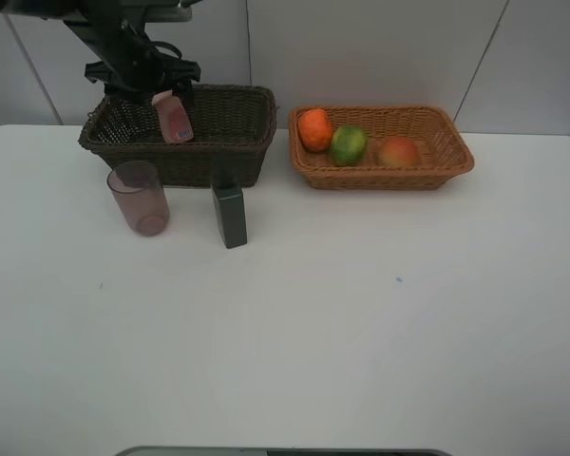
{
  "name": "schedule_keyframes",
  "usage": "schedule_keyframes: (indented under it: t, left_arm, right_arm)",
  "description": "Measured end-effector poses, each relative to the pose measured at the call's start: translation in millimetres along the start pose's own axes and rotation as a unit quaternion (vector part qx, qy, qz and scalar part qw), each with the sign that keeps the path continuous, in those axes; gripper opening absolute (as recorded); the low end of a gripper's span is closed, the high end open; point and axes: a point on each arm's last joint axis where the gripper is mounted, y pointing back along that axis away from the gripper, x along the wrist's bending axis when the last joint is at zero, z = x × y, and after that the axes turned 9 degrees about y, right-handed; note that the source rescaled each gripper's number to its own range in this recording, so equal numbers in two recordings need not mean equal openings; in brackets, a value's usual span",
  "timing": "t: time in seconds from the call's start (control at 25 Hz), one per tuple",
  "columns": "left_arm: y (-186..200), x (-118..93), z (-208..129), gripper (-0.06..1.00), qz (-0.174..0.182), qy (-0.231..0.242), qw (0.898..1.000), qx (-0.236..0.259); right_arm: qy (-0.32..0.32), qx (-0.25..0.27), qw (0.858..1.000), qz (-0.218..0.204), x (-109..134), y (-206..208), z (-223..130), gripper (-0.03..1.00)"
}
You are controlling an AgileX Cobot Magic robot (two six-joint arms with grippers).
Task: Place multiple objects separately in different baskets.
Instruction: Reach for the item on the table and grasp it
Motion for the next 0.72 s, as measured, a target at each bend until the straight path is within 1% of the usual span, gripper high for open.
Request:
schedule_keyframes:
  t: [0.2,0.28,0.4,0.56,0.72]
  left_arm:
    - [35,-13,2,1.0,-0.003,-0.009,1.0,0.019]
    - [48,-17,-3,1.0,-0.007,-0.01,0.999,0.03]
    - [67,-17,-17,1.0,-0.009,-0.007,0.999,0.046]
    - [88,-6,-43,1.0,0.002,-0.007,0.998,0.068]
    - [105,12,-72,1.0,0.018,0.015,0.996,0.083]
  right_arm:
    - [0.0,0.0,1.0,0.0,0,0,0,0.96]
    - [0.0,0.0,1.0,0.0,0,0,0,0.96]
    - [0.0,0.0,1.0,0.0,0,0,0,0.96]
    - [0.0,0.0,1.0,0.0,0,0,0,0.96]
    - [0.0,0.0,1.0,0.0,0,0,0,0.96]
